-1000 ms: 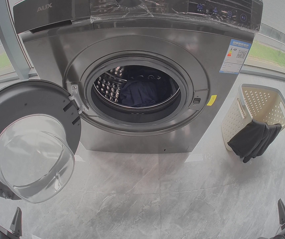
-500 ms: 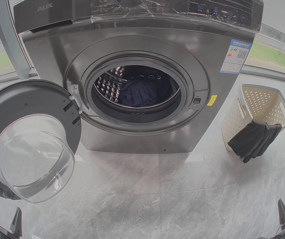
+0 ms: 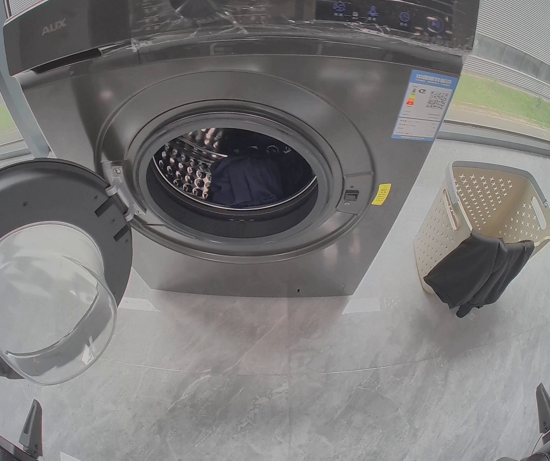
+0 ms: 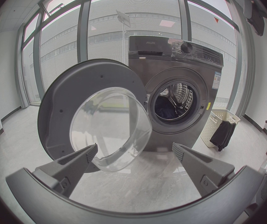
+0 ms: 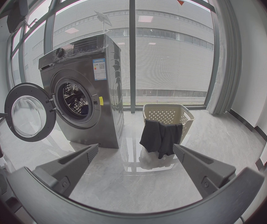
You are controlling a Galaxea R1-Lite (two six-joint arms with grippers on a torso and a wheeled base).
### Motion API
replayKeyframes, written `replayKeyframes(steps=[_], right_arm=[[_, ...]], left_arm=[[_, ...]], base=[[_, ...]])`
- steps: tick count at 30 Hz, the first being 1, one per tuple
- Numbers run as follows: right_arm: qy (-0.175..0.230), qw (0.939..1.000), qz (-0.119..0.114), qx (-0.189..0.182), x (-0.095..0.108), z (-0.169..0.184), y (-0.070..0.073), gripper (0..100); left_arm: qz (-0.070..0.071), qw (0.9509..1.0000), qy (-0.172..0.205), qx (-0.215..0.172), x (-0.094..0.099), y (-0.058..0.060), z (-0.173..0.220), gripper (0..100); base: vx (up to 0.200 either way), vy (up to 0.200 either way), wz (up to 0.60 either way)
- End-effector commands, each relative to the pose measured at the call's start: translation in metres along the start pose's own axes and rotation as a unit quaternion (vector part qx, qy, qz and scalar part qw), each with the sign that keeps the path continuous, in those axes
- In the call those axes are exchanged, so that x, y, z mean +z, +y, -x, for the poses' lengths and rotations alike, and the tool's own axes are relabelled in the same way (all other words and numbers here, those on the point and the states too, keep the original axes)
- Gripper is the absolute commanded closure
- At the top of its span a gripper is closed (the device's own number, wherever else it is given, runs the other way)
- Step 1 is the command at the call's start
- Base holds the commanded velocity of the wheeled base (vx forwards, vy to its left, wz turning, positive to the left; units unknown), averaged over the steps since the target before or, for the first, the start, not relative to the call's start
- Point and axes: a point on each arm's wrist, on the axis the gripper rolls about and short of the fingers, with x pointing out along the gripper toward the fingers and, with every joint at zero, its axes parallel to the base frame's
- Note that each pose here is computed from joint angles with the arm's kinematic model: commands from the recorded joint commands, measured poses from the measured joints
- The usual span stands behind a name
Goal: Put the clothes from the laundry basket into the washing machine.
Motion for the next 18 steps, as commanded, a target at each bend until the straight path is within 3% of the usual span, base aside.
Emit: replayKeyframes(steps=[1, 12, 18], right_arm=[[0.006, 1.0000, 0.000, 0.000, -0.0041, -0.0010, 0.0000, 0], [0.006, 1.0000, 0.000, 0.000, -0.0041, -0.0010, 0.0000, 0], [0.006, 1.0000, 0.000, 0.000, -0.0041, -0.0010, 0.0000, 0]], left_arm=[[0.000, 1.0000, 0.004, 0.001, -0.0046, 0.0001, -0.0005, 0], [0.000, 1.0000, 0.004, 0.001, -0.0046, 0.0001, -0.0005, 0], [0.000, 1.0000, 0.004, 0.001, -0.0046, 0.0001, -0.0005, 0]], base=[[0.000, -0.200, 0.00], [0.000, -0.200, 0.00], [0.000, 0.000, 0.00]])
